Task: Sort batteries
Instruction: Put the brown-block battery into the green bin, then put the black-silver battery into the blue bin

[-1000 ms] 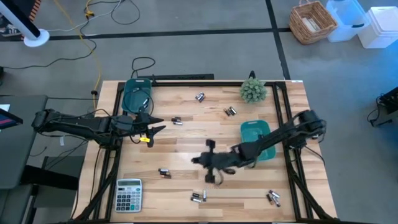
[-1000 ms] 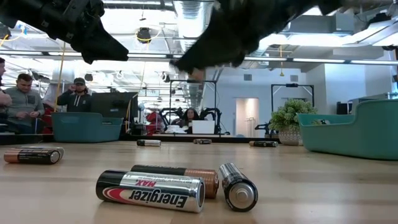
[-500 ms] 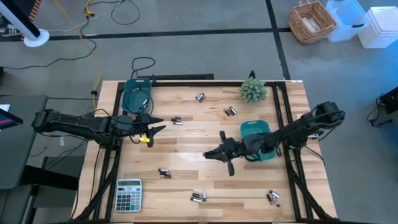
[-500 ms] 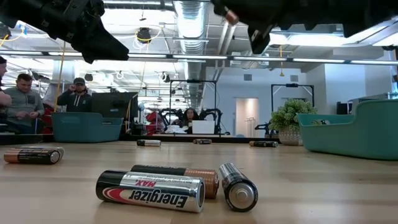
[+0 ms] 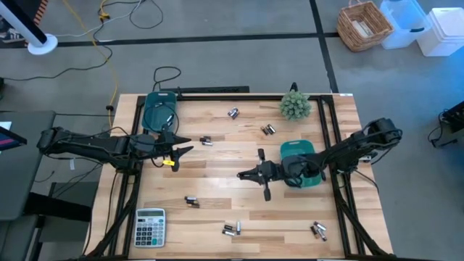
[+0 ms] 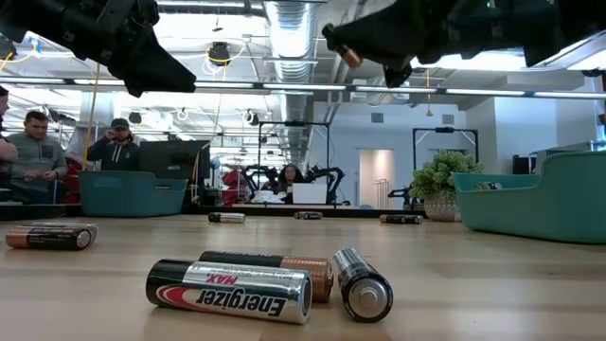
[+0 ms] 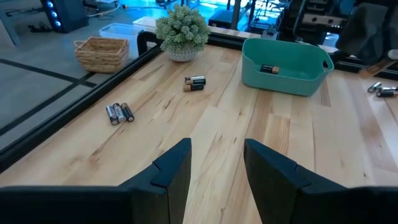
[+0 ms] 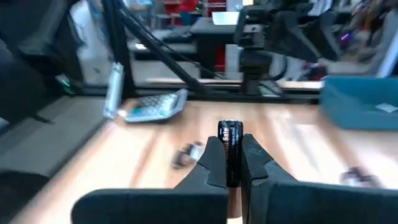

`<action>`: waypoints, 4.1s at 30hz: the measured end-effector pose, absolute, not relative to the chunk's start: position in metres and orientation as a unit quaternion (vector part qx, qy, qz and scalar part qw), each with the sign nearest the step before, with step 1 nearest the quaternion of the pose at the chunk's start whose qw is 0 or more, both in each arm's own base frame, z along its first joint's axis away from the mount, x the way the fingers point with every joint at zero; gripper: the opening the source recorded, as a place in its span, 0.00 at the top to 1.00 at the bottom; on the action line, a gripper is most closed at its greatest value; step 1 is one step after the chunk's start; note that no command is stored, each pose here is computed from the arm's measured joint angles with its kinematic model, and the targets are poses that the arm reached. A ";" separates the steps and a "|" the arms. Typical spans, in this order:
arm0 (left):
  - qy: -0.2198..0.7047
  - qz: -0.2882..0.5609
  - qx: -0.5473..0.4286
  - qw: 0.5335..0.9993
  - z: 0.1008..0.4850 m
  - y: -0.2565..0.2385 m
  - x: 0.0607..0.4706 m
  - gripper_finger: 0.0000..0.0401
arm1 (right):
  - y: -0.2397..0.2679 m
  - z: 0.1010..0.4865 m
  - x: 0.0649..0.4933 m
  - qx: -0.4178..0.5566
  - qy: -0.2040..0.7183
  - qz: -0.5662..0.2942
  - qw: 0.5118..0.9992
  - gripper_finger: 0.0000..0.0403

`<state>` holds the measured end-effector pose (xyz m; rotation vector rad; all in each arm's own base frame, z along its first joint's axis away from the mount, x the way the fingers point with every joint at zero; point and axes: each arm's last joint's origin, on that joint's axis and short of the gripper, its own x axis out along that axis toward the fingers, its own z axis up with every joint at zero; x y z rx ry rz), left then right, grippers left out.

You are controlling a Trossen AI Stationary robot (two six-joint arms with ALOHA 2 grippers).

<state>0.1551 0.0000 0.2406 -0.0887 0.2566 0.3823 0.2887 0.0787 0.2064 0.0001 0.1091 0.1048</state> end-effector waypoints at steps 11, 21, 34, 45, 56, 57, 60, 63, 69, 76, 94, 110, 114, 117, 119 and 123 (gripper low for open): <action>0.128 0.190 -0.044 0.973 0.240 0.000 0.155 0.65 | 0.079 0.202 0.288 -0.131 0.069 0.057 0.987 0.99; 0.128 0.190 -0.044 0.973 0.241 0.000 0.155 0.65 | 0.071 0.206 0.292 -0.025 0.069 0.034 0.997 0.99; 0.128 0.190 -0.044 0.973 0.240 0.000 0.155 0.65 | 0.061 0.195 0.285 0.087 0.159 -0.052 0.982 0.99; 0.146 0.191 -0.041 0.970 0.237 0.000 0.154 0.65 | 0.042 0.222 0.213 0.037 0.137 -0.115 0.983 0.99; 0.167 0.195 -0.050 0.965 0.231 0.000 0.158 0.65 | 0.028 0.213 0.144 0.067 0.253 -0.244 0.934 0.99; 0.170 0.195 -0.049 0.965 0.230 0.000 0.159 0.65 | 0.028 0.211 0.141 0.073 0.263 -0.249 0.929 0.99; 0.187 0.197 -0.044 0.961 0.224 -0.001 0.165 0.65 | 0.028 0.204 0.135 0.082 0.294 -0.259 0.916 0.98; 0.201 0.195 -0.031 0.959 0.219 -0.001 0.171 0.65 | 0.028 0.199 0.128 0.087 0.321 -0.272 0.903 0.93; 0.201 0.192 -0.018 0.960 0.214 -0.002 0.183 0.65 | 0.027 0.195 0.122 0.109 0.338 -0.294 0.887 0.74; 0.234 0.188 -0.038 0.953 0.205 -0.003 0.184 0.65 | 0.028 0.194 0.122 0.113 0.340 -0.289 0.888 0.54; 0.368 -0.001 -0.045 0.929 0.185 -0.047 0.167 0.65 | 0.040 0.203 0.131 0.090 0.298 -0.224 0.924 0.53; 0.431 -0.065 -0.049 0.899 0.168 -0.088 0.154 0.49 | 0.039 0.204 0.131 0.076 0.293 -0.231 0.925 0.53; 0.441 -0.030 -0.041 0.896 0.159 -0.092 0.157 0.45 | 0.039 0.204 0.131 0.074 0.293 -0.232 0.925 0.53; 0.434 -0.032 -0.042 0.899 0.155 -0.097 0.162 0.46 | 0.039 0.204 0.131 0.073 0.293 -0.232 0.925 0.53; 0.439 -0.039 -0.041 0.896 0.150 -0.101 0.165 0.46 | 0.039 0.204 0.131 0.073 0.293 -0.231 0.925 0.53; 0.459 -0.040 -0.035 0.887 0.141 -0.106 0.165 0.46 | 0.039 0.204 0.131 0.073 0.293 -0.232 0.925 0.53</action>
